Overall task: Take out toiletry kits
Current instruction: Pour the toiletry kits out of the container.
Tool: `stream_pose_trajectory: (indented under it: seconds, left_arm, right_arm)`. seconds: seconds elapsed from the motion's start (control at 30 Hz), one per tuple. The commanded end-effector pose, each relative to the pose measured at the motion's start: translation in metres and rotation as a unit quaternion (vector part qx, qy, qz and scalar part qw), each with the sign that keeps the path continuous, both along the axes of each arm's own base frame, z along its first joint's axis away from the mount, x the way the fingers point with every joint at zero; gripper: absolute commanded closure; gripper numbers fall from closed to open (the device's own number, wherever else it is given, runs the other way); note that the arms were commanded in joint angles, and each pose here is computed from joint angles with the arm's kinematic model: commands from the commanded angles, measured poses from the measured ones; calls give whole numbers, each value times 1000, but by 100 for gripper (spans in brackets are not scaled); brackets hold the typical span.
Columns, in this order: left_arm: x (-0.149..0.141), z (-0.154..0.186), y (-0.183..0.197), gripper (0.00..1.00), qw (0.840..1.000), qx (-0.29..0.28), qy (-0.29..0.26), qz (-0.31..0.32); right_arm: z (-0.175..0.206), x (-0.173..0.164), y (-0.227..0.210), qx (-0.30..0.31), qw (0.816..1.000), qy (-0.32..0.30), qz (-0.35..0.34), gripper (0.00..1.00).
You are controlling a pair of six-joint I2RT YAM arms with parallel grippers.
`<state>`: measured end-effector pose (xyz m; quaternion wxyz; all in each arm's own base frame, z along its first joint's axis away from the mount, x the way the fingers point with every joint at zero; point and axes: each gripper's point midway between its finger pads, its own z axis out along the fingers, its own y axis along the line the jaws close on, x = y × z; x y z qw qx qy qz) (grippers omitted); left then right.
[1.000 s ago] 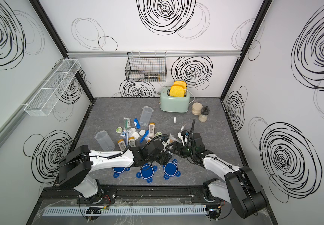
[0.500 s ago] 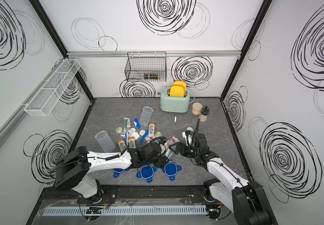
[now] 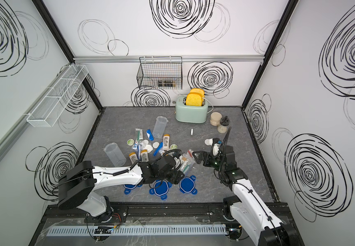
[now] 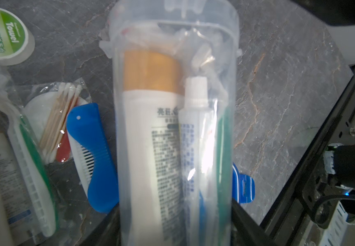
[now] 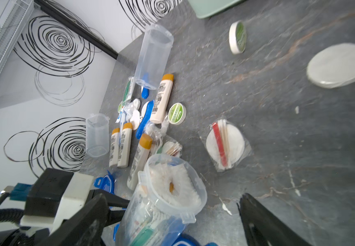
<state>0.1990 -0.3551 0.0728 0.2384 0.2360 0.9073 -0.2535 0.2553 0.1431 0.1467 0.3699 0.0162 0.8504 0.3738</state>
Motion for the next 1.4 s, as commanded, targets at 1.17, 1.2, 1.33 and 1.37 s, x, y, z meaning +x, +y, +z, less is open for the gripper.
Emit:
stream_pose_trajectory:
  seconds: [1.17,1.2,1.33,1.37]
  left_arm:
    - [-14,55,-22,92,983,-94,155,-8]
    - [-14,55,-21,92,982,-93,161,-9]
    - [-16,57,-20,92,980,-95,177,-13]
    - [-16,57,-20,92,979,-95,180,-13]
  right_arm:
    - [-18,3,-41,-75,987,-112,-87,3]
    - [-17,4,-41,-75,987,-112,-87,3]
    - [-19,3,-40,-74,988,-109,-85,3]
    - [-20,3,-40,-74,988,-108,-85,3]
